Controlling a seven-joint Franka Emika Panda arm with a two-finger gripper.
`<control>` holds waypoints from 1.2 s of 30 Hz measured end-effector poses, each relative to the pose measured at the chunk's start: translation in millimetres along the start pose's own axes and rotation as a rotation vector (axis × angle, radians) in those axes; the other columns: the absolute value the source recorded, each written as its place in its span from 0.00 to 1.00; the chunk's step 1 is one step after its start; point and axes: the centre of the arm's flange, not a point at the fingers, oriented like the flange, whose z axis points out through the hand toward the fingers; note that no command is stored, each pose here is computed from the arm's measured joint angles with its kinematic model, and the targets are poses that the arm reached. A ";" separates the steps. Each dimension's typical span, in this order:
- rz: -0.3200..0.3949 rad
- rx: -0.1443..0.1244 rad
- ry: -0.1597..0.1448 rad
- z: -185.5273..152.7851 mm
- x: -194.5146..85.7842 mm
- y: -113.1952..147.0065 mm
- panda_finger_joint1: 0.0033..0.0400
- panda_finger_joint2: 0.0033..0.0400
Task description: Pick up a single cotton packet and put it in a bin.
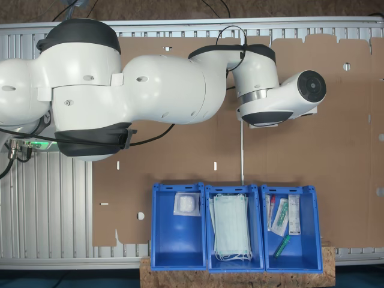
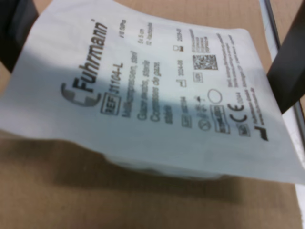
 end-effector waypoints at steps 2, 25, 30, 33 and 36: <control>0.000 0.000 -0.001 0.1 -0.4 0.2 1.00 1.00; 0.020 -0.010 -0.019 3.2 -14.1 11.2 1.00 1.00; 0.021 -0.010 -0.021 3.6 -15.0 11.7 1.00 1.00; 0.021 -0.010 -0.022 3.9 -15.3 11.7 1.00 1.00; 0.021 -0.010 -0.022 4.1 -15.4 11.5 1.00 1.00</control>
